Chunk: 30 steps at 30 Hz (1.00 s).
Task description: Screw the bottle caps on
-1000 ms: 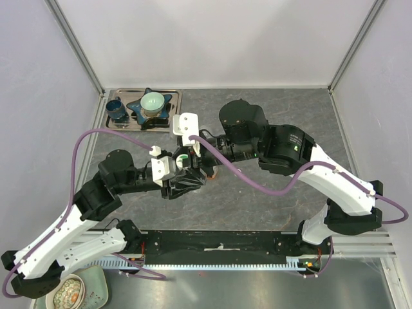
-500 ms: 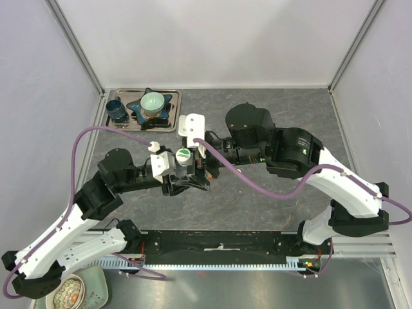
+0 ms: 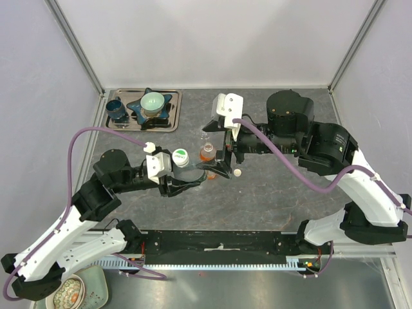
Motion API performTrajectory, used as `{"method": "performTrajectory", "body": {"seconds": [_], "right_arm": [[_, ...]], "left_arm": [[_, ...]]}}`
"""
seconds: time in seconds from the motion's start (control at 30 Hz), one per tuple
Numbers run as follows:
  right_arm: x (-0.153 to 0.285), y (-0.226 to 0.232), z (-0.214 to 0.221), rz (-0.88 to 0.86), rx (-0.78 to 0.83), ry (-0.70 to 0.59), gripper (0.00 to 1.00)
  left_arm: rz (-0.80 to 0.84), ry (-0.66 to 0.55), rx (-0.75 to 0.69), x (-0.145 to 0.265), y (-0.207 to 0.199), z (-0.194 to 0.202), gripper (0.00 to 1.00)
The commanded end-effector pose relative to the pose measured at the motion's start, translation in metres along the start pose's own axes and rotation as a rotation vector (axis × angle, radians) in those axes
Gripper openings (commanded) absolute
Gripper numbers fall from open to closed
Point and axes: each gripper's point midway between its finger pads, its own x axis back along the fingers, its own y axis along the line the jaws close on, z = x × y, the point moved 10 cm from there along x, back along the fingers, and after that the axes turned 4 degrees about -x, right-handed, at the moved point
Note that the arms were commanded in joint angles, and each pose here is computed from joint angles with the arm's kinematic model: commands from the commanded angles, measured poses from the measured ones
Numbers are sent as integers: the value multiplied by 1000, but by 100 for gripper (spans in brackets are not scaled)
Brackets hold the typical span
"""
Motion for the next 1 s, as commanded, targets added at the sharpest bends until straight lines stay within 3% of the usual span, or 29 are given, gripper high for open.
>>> {"method": "performTrajectory", "body": {"seconds": [0.0, 0.3, 0.67, 0.97], "right_arm": [[5, 9, -15, -171, 59, -117, 98], [-2, 14, -29, -434, 110, -229, 98], [-25, 7, -24, -522, 64, -215, 98], [-25, 2, -21, -586, 37, -219, 80]], "left_arm": [[63, -49, -7, 0, -3, -12, 2], [176, -27, -12, -6, -7, -6, 2], [206, -34, -18, -8, -7, -9, 2], [212, -35, -25, -7, -8, -7, 2]]}}
